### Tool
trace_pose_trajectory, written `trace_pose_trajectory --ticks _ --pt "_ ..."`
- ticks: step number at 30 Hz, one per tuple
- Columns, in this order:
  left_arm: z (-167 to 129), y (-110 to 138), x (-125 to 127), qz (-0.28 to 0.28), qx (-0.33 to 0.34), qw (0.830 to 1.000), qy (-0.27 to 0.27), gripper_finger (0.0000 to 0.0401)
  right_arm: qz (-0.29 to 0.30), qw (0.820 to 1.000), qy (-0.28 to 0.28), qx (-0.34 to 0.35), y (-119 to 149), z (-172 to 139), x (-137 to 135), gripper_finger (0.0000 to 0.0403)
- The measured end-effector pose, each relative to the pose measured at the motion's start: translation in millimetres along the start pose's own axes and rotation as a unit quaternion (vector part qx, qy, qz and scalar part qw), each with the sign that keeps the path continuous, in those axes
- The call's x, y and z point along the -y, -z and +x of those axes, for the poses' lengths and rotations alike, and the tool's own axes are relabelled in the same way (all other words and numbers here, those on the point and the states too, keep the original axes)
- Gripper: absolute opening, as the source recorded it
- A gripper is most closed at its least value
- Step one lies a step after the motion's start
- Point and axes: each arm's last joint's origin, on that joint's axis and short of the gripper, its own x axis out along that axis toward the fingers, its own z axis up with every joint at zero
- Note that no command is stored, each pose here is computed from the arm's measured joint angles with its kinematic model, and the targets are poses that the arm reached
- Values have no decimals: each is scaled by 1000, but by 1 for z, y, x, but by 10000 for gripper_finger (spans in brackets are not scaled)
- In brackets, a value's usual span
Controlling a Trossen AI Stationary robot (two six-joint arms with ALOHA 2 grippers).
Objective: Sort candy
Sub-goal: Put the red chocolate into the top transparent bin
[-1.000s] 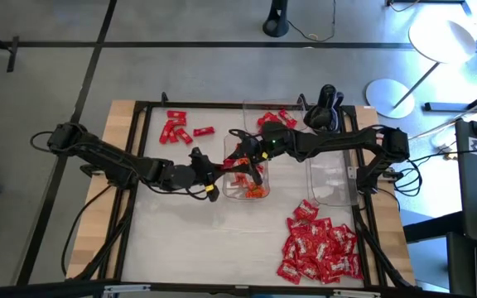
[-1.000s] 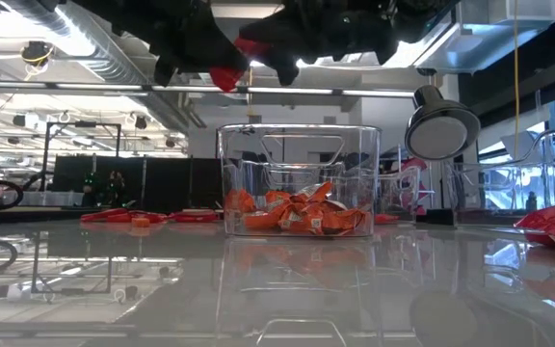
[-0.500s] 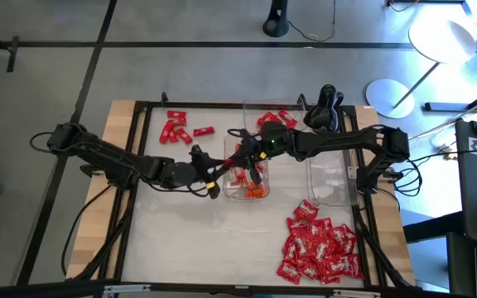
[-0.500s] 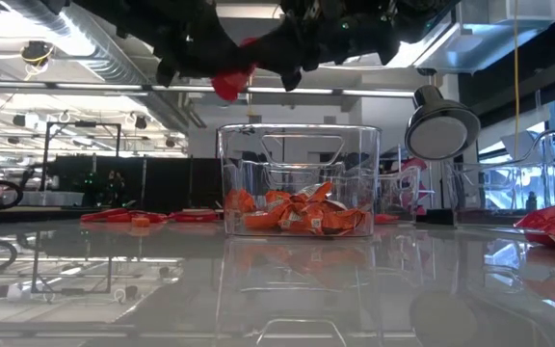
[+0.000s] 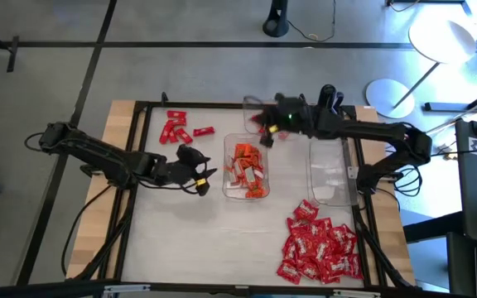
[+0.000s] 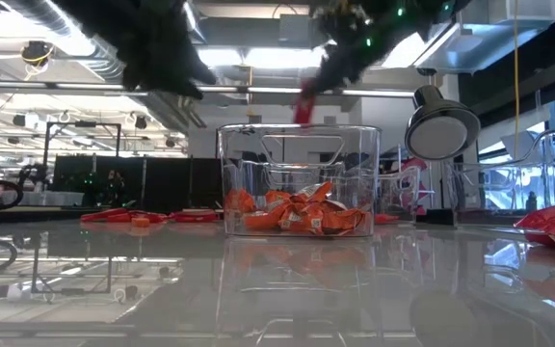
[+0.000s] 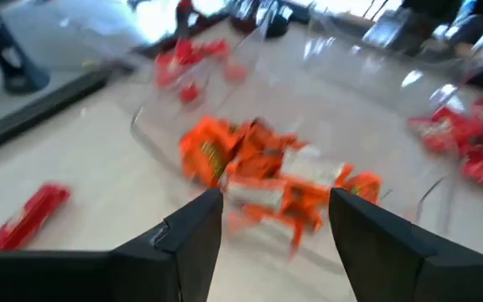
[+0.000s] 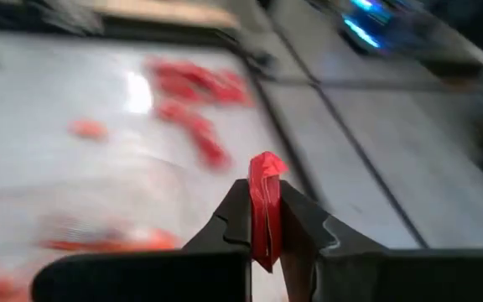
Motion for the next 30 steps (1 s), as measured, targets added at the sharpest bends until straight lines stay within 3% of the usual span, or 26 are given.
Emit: trace_pose_trajectory --ticks 4,10,16,21,24,30 --pt "1 8 -4 -13 -30 999 -20 203 21 996 56 -59 20 6 36 26" --pt "1 12 -7 -25 -48 998 -35 202 66 989 72 -113 50 20 72 29" --pt "1 12 -7 -34 -47 998 -35 201 118 979 61 -154 74 36 84 30" --pt "1 12 -7 -37 -47 998 -35 202 123 976 54 -173 83 46 81 36" --pt "1 12 -7 -37 -47 998 -35 202 129 975 44 -178 85 48 79 69" --pt "2 11 -7 -22 -47 998 -35 202 147 972 41 -181 84 44 79 177"
